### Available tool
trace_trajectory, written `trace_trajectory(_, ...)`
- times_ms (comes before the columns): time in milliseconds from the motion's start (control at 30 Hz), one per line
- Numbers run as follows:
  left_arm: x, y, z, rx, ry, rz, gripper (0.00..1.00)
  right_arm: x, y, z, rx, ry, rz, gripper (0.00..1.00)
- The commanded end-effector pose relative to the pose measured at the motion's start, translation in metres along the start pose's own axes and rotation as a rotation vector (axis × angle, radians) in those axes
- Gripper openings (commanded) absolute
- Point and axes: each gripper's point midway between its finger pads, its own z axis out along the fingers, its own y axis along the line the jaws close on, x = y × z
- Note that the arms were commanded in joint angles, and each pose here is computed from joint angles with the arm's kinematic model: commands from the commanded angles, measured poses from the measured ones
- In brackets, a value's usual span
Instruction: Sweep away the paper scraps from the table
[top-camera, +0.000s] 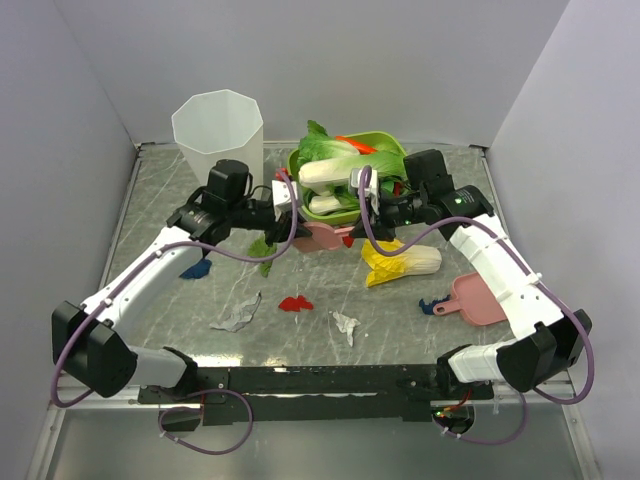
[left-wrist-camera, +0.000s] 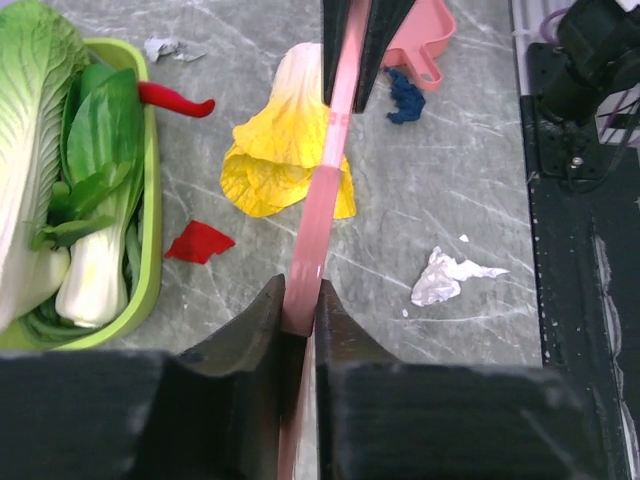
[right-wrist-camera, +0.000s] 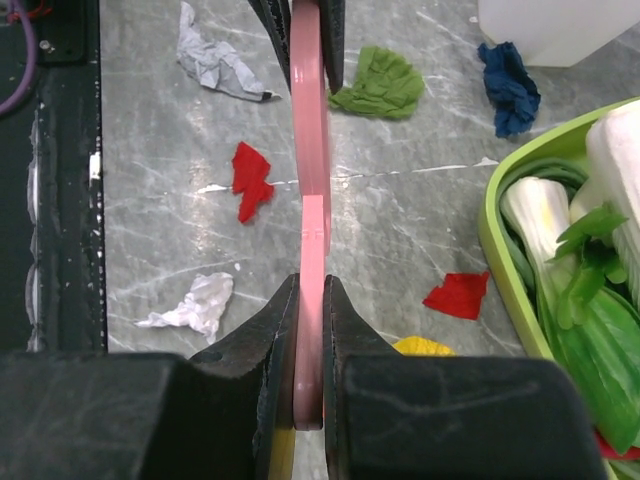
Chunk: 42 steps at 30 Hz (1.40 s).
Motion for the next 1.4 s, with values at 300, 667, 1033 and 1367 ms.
trace_trajectory(300, -0.032, 0.003, -0.014, 0.061, -0.137, -0.148, 0.01, -0.047, -0.006, -0.027, -0.043, -0.194, 0.229, 0.93)
trace_trajectory(667, -0.026, 0.002, -0.011, 0.169, -0.164, -0.225, 0.01, -0.044, 0.005, -0.021, -0.197, -0.222, 0.333, 0.82)
trace_trajectory(1033, -0.02, 0.008, -0.012, 0.19, -0.211, -0.318, 0.01, -0.053, -0.01, -0.012, -0.213, -0.273, 0.413, 0.7)
trace_trajectory(1367, -0.018, 0.011, -0.011, 0.21, -0.227, -0.365, 0.01, -0.055, -0.017, 0.002, -0.224, -0.274, 0.45, 0.61)
